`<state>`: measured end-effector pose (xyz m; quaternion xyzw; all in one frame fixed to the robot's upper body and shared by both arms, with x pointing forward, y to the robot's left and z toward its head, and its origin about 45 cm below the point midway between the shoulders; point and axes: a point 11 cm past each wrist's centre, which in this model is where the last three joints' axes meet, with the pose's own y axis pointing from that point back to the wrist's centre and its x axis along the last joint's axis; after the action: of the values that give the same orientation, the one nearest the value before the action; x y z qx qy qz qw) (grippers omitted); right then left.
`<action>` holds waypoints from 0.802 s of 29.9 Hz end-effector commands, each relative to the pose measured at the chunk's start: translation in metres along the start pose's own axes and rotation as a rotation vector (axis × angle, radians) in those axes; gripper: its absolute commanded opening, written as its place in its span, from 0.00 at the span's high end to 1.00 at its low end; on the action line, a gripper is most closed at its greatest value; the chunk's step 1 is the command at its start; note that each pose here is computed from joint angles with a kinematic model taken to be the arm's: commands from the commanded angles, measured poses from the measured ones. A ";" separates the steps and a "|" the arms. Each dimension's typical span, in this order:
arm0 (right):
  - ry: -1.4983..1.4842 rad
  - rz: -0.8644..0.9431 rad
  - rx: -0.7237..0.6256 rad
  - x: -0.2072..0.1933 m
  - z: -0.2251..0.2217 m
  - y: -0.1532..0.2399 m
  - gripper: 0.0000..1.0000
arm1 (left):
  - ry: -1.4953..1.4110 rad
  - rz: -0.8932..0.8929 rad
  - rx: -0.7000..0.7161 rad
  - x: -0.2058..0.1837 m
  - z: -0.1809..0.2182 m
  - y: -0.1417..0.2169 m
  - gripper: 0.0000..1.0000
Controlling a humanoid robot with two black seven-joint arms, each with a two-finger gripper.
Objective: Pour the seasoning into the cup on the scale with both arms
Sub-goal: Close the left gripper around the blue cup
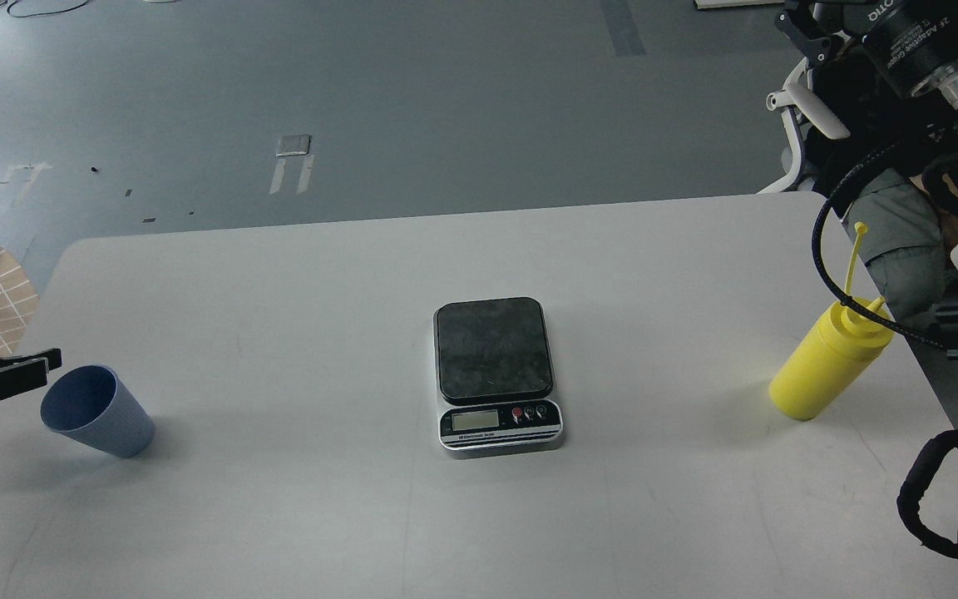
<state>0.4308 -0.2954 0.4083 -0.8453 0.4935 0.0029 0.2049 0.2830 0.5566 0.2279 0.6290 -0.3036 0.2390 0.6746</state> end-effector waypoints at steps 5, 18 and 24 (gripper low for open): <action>-0.006 0.005 -0.005 0.002 0.002 0.000 0.00 | 0.004 0.003 0.003 0.002 -0.001 0.006 0.02; -0.004 0.004 -0.006 0.001 0.002 0.000 0.00 | 0.010 -0.001 -0.010 -0.001 0.002 0.031 0.02; -0.002 0.002 -0.005 0.001 0.002 0.000 0.00 | 0.013 -0.005 -0.062 -0.002 0.019 0.028 0.02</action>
<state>0.4318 -0.2957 0.4061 -0.8451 0.4944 0.0062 0.2033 0.2603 0.5495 0.2479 0.6165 -0.3028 0.2365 0.6873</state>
